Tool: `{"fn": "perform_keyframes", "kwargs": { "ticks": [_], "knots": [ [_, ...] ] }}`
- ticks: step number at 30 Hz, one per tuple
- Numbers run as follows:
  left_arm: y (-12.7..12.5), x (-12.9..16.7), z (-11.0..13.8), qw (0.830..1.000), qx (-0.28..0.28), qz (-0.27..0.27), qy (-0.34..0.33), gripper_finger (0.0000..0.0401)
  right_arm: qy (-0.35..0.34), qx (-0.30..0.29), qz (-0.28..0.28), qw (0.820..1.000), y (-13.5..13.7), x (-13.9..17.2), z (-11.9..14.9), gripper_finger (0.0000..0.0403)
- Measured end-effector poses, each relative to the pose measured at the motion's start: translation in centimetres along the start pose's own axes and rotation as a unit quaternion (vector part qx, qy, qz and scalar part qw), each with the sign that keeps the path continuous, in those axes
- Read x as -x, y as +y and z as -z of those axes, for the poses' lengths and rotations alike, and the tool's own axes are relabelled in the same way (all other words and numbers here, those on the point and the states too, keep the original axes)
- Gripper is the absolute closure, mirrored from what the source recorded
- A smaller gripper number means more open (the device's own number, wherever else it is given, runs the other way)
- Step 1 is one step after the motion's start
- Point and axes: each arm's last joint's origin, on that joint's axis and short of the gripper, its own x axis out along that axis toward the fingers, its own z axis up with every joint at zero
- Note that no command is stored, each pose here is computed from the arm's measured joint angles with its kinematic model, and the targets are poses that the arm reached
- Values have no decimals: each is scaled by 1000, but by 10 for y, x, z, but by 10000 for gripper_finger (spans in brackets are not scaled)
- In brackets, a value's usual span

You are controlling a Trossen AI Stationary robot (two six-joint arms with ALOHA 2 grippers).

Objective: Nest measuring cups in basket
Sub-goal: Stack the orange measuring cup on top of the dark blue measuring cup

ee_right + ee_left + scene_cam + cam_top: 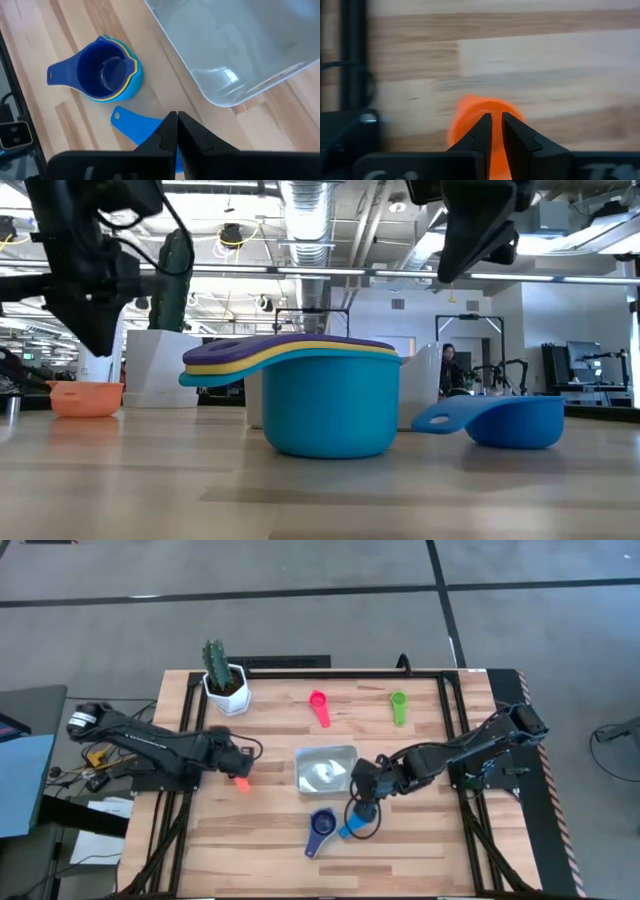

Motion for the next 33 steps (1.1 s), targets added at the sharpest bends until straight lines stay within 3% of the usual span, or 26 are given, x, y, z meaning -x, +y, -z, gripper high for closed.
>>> {"fn": "perform_keyframes", "kwargs": {
  "ticks": [6, 10, 15, 19, 24, 28, 33],
  "knots": [
    [11, -15, -12, 998, -7, -57, 19, 329, -5, -7, -6, 1000, -1, 6, -1, 311],
    [20, -31, -12, 994, -34, -79, 66, 288, 1, -5, -15, 1000, -3, 18, 2, 262],
    [22, -45, -11, 991, -65, -52, 103, 264, 3, -11, -25, 1000, -6, 40, 8, 212],
    [22, -48, -11, 990, -62, -48, 113, 289, -11, -18, -37, 999, -11, 57, 8, 197],
    [18, -45, -10, 989, -81, -30, 118, 385, -35, -31, -36, 998, -20, 79, 10, 214],
    [0, -28, -14, 983, -145, 24, 111, 396, -31, -43, -25, 998, -32, 96, 16, 246],
    [-46, 17, -19, 949, -243, 196, 54, 398, 6, -52, 27, 998, -46, 105, 27, 287]
  ]
}}
